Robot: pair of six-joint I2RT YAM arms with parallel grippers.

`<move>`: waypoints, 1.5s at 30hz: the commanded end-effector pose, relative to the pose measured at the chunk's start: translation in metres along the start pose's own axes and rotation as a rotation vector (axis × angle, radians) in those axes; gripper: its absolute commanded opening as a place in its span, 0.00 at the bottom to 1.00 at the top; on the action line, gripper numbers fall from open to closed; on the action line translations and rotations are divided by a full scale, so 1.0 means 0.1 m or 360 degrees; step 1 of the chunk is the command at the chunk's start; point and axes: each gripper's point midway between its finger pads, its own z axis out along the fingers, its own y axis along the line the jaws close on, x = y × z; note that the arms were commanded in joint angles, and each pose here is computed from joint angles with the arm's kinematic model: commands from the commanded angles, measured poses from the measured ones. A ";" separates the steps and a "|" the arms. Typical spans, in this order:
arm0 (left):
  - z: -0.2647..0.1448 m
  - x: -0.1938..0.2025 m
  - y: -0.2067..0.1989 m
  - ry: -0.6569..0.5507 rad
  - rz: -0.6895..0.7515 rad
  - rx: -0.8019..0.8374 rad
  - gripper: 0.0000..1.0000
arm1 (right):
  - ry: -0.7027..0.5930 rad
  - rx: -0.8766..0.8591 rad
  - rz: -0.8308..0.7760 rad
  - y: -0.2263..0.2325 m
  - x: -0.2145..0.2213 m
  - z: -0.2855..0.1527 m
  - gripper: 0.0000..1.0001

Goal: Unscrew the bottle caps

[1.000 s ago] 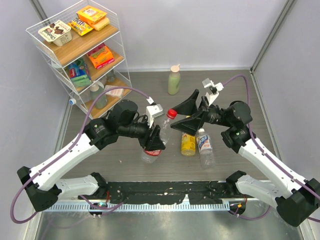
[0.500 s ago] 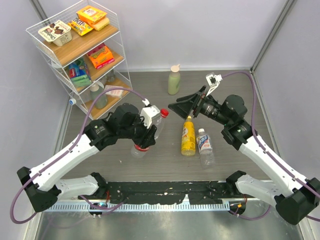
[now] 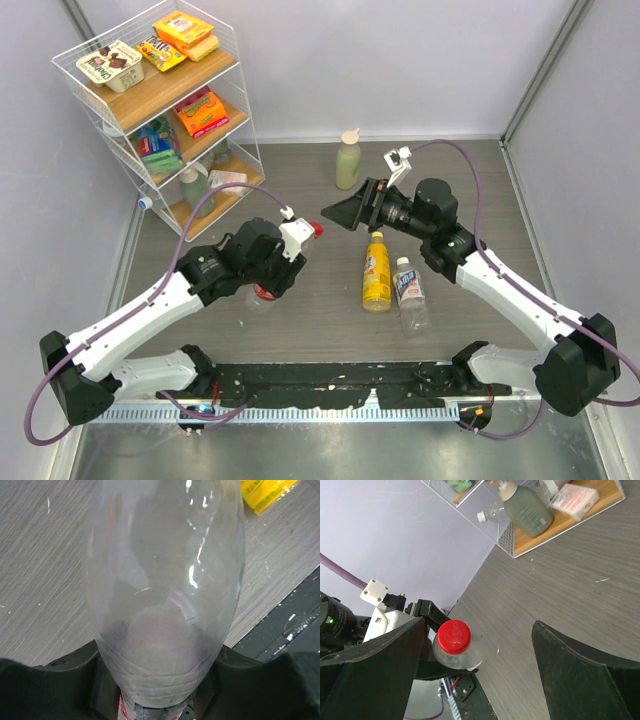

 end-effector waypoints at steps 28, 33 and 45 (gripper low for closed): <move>0.07 -0.03 0.15 -0.0023 0.0027 -0.0126 0.21 | 0.0165 -0.0150 0.0025 0.39 0.27 0.28 0.35; 0.08 -0.03 0.16 -0.0011 0.0023 -0.0141 0.21 | 0.0170 -0.0169 0.0006 0.42 0.28 0.25 0.12; -0.09 -0.13 -0.02 -0.0054 0.0017 0.0033 0.14 | 0.0127 -0.0470 -0.0184 0.78 0.26 0.03 0.02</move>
